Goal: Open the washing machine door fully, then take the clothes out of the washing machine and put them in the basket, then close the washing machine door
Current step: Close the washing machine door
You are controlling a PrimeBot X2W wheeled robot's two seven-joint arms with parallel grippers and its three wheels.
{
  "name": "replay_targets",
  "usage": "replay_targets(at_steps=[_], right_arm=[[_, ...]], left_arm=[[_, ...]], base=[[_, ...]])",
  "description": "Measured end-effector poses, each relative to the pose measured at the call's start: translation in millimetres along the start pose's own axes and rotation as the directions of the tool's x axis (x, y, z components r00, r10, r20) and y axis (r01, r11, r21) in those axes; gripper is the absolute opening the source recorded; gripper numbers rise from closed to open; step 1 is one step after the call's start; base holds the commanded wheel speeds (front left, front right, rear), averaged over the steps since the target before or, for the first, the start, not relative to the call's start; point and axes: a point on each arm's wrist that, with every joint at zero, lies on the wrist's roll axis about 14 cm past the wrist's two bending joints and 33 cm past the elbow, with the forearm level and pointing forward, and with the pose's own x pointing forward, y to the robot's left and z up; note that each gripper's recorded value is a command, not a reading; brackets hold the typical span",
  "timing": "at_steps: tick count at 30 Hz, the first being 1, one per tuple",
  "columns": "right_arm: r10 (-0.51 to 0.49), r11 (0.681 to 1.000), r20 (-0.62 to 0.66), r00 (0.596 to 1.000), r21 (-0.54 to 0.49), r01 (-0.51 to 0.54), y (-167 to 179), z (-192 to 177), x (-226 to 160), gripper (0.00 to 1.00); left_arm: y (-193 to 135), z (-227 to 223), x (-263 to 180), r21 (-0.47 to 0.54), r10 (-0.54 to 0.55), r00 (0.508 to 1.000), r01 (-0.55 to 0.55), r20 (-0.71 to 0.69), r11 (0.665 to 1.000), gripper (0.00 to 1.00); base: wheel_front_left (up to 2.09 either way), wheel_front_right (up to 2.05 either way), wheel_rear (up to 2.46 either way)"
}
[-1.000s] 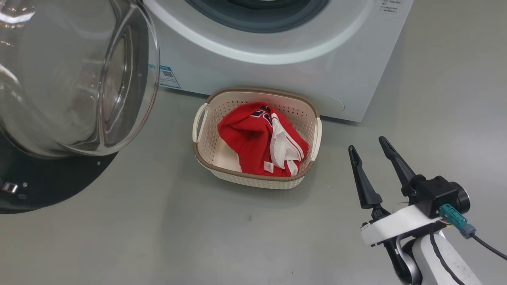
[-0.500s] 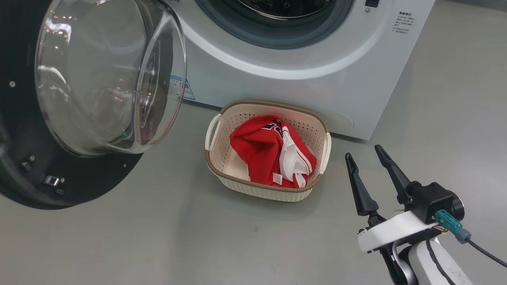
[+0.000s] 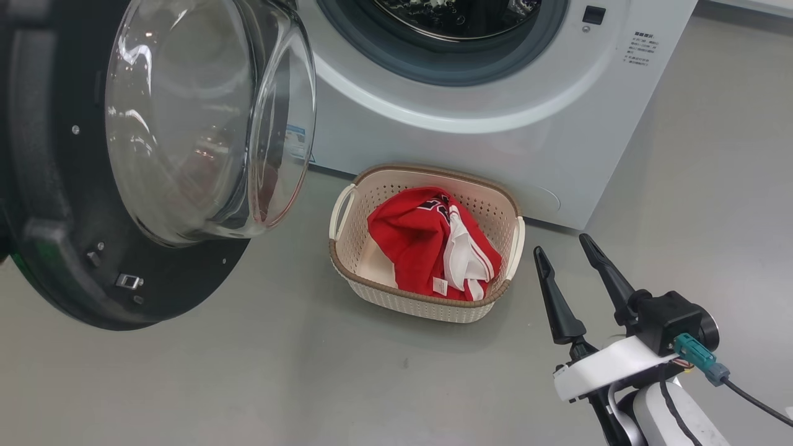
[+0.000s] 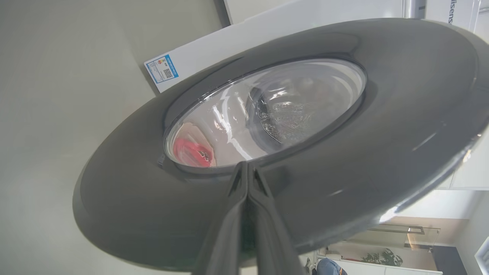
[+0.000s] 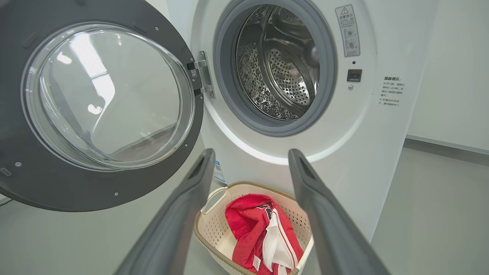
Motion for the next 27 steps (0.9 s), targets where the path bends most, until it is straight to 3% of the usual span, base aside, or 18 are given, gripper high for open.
replay_targets(at_steps=[27], right_arm=[[-0.024, 1.000, 0.020, 1.000, 0.006, 0.024, 2, 7, -5, 1.00]], left_arm=[[-21, -79, 25, -0.032, -0.163, 0.977, 0.160, -0.141, 0.987, 0.00]], base=[[0.00, 0.00, 0.00]])
